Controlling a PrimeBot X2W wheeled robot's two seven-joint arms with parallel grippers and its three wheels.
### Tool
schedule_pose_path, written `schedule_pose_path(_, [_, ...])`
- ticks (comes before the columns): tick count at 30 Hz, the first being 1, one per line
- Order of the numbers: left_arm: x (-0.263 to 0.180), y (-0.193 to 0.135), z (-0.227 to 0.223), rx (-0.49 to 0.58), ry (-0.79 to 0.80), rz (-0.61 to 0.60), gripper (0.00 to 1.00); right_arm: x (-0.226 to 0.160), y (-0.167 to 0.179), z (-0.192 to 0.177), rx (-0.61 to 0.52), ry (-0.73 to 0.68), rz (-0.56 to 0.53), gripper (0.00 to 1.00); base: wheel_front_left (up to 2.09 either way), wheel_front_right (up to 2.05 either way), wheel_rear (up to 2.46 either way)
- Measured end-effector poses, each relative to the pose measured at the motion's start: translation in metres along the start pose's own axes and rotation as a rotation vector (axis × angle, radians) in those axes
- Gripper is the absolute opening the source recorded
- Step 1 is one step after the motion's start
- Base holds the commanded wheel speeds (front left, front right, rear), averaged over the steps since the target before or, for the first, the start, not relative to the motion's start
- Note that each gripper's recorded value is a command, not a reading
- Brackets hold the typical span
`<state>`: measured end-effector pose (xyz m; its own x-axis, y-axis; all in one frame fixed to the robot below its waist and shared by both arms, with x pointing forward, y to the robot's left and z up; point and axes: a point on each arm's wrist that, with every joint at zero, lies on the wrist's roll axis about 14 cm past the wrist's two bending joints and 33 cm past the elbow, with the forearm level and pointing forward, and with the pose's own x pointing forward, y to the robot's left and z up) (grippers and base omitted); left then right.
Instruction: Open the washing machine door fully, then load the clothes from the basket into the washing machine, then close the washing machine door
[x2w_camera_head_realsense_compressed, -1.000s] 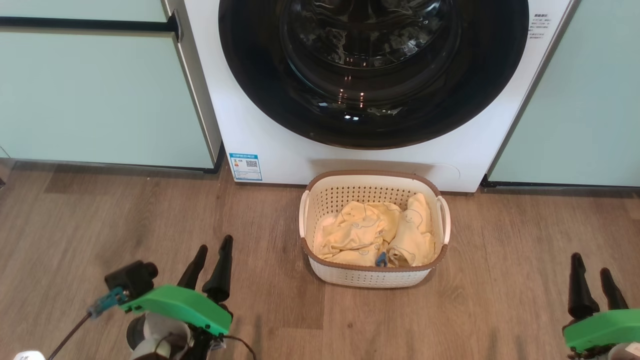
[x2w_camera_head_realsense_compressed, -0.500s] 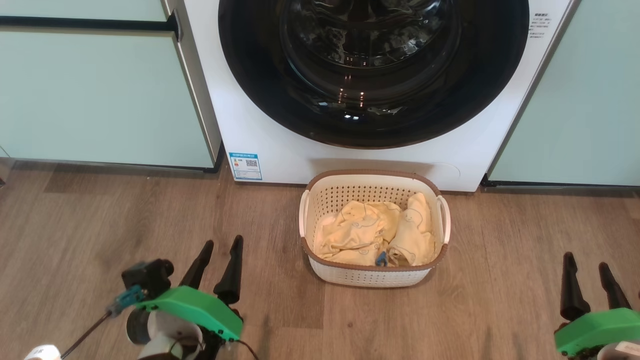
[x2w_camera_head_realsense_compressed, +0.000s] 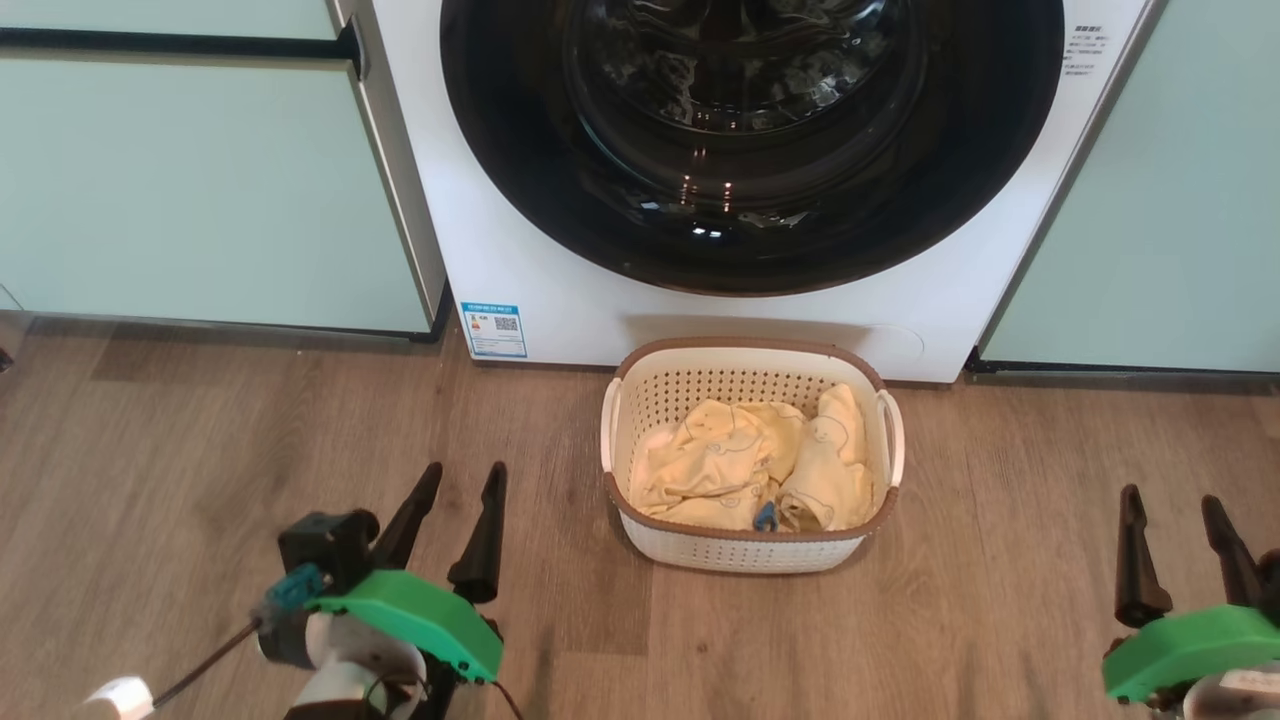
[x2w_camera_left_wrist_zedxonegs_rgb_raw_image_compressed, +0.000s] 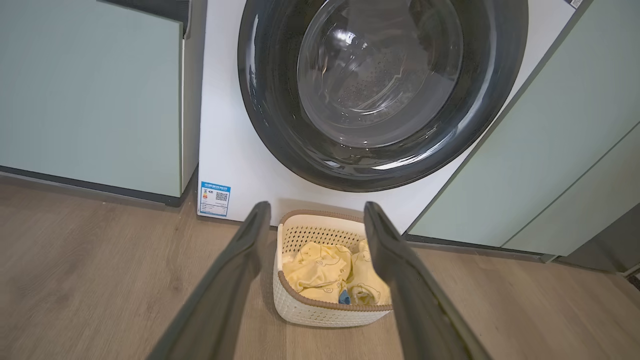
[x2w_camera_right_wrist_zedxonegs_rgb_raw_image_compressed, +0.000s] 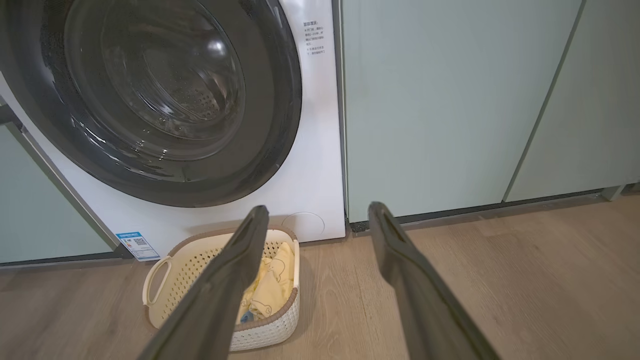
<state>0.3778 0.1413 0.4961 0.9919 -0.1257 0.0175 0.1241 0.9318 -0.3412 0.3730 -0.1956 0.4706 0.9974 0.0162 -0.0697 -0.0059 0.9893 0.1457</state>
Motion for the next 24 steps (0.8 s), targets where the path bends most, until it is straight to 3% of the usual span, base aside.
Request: schedule_pose_path(24, [0.009,-0.014,0.003,0.253,-0.032,-0.067,1.00,0.007,0.012,0.004,-0.280,-0.029,0.071,1.00,0.00,0.00,0.00])
